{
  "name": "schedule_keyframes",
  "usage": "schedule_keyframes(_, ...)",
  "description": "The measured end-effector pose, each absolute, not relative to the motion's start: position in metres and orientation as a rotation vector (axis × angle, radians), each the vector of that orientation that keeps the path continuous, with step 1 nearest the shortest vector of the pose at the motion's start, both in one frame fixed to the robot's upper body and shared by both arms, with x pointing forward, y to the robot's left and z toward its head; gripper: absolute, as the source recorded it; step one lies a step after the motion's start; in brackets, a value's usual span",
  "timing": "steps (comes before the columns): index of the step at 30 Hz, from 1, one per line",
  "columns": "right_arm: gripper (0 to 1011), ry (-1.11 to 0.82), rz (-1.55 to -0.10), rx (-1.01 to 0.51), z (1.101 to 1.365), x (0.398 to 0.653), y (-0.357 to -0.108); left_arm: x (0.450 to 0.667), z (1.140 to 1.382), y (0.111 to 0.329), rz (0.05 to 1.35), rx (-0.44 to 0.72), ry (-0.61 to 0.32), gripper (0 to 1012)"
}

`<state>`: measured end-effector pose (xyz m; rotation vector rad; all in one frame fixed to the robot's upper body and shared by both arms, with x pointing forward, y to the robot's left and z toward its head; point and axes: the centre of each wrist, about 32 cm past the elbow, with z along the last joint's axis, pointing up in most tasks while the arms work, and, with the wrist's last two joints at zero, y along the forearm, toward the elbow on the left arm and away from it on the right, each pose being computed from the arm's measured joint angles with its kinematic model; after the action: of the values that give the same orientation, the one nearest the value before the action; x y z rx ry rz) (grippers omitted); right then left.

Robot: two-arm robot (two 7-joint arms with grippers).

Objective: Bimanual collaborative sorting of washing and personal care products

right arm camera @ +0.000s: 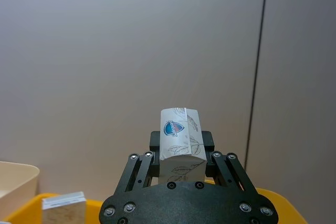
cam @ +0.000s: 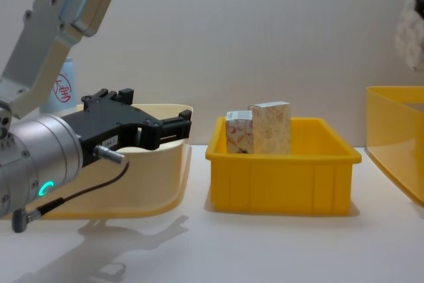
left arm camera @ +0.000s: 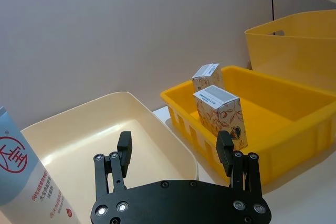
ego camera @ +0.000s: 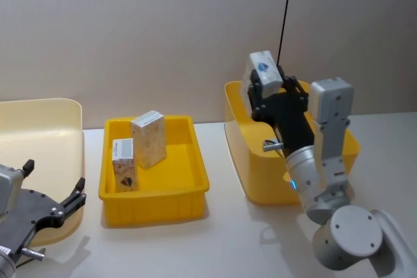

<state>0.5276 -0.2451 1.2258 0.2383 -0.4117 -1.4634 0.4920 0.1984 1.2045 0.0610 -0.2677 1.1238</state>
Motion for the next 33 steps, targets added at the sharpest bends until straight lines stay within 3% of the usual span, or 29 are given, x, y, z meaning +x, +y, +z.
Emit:
schedule_keyframes(18,434,-0.377,-1.723,0.103,1.217,0.501,-0.258,0.492,1.204,0.198,1.124,0.061,-0.268,1002)
schedule_keyframes(33,434,-0.286,-1.773,-0.025,1.211,0.498,-0.259,0.492,1.204,0.198,1.124,0.061,-0.268,1002)
